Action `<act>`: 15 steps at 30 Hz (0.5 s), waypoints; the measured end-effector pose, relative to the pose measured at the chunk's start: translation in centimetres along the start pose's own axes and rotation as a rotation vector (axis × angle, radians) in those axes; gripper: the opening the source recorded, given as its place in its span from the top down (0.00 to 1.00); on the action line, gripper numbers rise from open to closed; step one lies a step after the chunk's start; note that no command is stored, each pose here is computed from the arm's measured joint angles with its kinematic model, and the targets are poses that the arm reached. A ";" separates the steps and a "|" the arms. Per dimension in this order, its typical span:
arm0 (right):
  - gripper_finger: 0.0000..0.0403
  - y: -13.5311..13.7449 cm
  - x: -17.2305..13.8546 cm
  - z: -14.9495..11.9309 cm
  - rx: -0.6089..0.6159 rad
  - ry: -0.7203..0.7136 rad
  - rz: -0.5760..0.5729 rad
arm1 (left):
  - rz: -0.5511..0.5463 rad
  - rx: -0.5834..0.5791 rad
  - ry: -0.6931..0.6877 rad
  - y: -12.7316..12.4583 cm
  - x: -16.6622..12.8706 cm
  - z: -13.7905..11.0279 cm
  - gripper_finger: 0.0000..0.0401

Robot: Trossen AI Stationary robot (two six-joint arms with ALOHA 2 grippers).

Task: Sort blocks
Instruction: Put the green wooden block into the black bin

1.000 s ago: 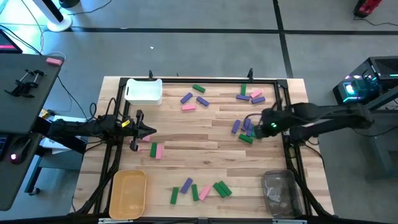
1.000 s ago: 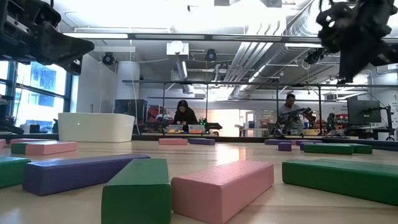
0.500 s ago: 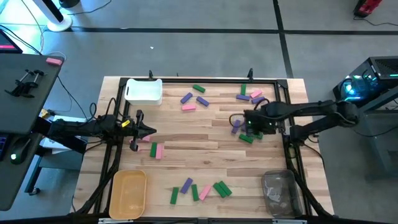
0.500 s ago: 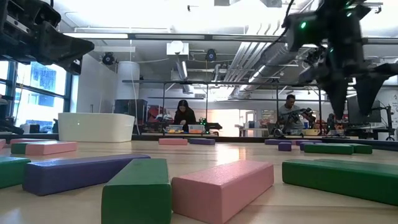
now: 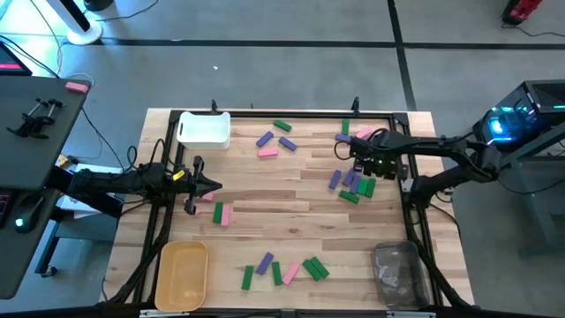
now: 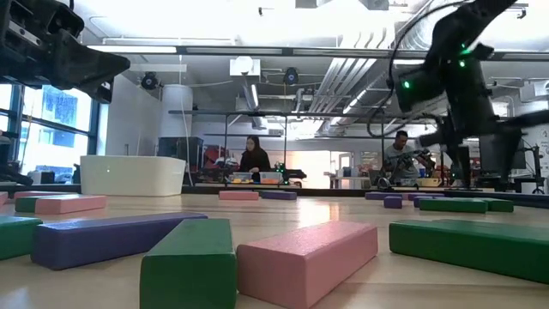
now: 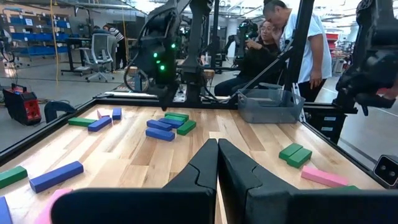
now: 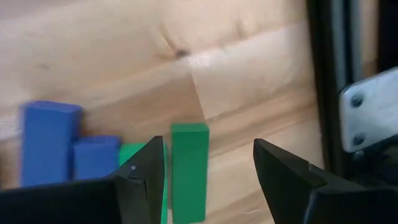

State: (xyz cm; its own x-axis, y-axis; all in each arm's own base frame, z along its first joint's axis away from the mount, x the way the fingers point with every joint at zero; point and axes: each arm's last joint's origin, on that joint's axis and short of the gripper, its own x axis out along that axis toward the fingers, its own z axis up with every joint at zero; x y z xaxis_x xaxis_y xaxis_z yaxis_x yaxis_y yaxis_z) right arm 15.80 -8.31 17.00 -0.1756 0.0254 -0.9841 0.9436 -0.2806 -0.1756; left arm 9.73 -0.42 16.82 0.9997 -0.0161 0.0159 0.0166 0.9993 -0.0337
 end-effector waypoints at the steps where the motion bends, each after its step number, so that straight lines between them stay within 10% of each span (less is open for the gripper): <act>1: 0.53 -0.2 0.5 0.0 0.005 0.023 -0.002 | 0.000 0.000 0.000 0.0 0.0 0.0 1.00; 15: 0.53 -0.7 1.4 -0.8 -0.077 0.081 0.021 | 0.000 0.000 -0.001 0.0 0.0 0.0 1.00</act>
State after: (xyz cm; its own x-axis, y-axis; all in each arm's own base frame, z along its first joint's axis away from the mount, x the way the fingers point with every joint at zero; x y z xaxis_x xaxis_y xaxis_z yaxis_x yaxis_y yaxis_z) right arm 15.11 -7.35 15.72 -0.1354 0.0986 -0.9859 0.9661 -0.2077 -0.1535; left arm 9.73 -0.42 16.83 0.9997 -0.0160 0.0164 0.0166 0.9993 -0.0336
